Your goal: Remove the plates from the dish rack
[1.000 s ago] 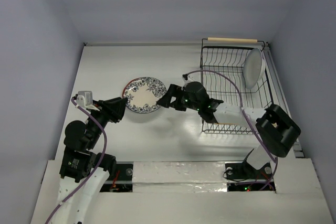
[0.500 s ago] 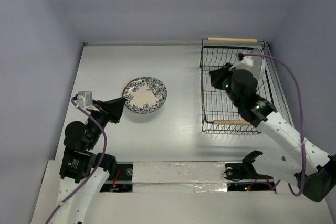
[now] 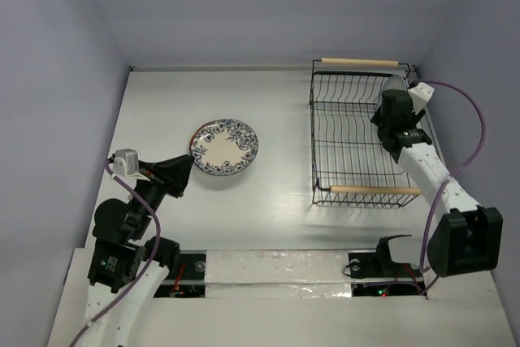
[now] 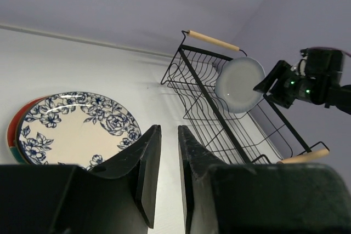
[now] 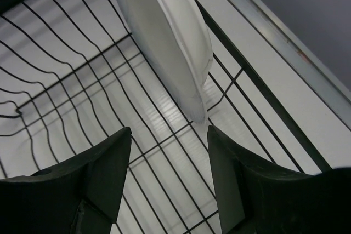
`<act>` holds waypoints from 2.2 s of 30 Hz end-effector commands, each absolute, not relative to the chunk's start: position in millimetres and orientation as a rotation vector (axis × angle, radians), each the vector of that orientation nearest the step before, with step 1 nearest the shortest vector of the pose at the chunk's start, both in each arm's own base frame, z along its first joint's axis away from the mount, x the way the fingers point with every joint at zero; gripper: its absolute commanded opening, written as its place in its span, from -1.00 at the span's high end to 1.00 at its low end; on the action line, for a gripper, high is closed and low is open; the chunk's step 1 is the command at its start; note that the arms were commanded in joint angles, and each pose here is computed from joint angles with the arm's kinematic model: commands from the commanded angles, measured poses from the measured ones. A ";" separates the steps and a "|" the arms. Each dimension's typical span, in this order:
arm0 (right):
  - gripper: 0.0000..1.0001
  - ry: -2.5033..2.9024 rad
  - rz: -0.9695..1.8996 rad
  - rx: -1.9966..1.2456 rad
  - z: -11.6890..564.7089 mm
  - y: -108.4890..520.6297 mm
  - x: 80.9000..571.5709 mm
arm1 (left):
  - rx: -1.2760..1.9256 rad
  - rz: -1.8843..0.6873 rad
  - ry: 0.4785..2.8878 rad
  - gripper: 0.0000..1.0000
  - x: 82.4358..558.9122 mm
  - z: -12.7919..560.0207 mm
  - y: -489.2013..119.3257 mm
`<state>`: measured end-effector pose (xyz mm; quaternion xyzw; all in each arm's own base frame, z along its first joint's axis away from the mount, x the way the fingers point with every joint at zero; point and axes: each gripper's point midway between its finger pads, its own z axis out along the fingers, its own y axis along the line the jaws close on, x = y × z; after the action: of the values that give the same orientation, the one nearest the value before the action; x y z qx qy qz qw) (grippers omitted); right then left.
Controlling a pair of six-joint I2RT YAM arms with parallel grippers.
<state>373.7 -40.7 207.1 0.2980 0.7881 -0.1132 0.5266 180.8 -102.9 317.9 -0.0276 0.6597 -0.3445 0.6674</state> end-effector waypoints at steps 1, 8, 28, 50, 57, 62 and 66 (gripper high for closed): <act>-0.25 1.884 -0.317 0.706 217.3 -49.4 383.6 | -0.055 -0.786 1.433 0.66 175.1 330.5 -101.5; -0.18 1.918 -0.426 0.764 194.2 -79.6 397.8 | -0.037 -0.808 1.414 0.50 167.9 334.9 -103.5; 0.07 1.955 -0.571 0.737 188.4 -96.8 415.1 | -0.035 -0.810 1.417 0.46 167.6 334.6 -104.1; 1.00 1.755 -0.457 0.638 301.1 -66.7 379.4 | -0.031 -0.814 1.457 0.45 174.9 327.2 -109.3; 1.00 1.603 -0.001 0.476 381.4 -2.1 349.7 | -0.036 -0.807 1.462 0.45 177.0 325.8 -108.7; 1.00 1.539 0.610 0.264 407.2 106.2 345.3 | -0.046 -0.792 1.470 0.42 180.6 324.4 -106.6; 1.00 1.540 0.964 0.109 411.7 203.5 337.9 | -0.062 -0.773 1.486 0.38 186.4 320.7 -104.5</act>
<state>342.8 105.6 359.6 0.1274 0.7420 0.2096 0.6239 182.0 -103.4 315.4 -0.0305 0.6640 -0.3430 0.6638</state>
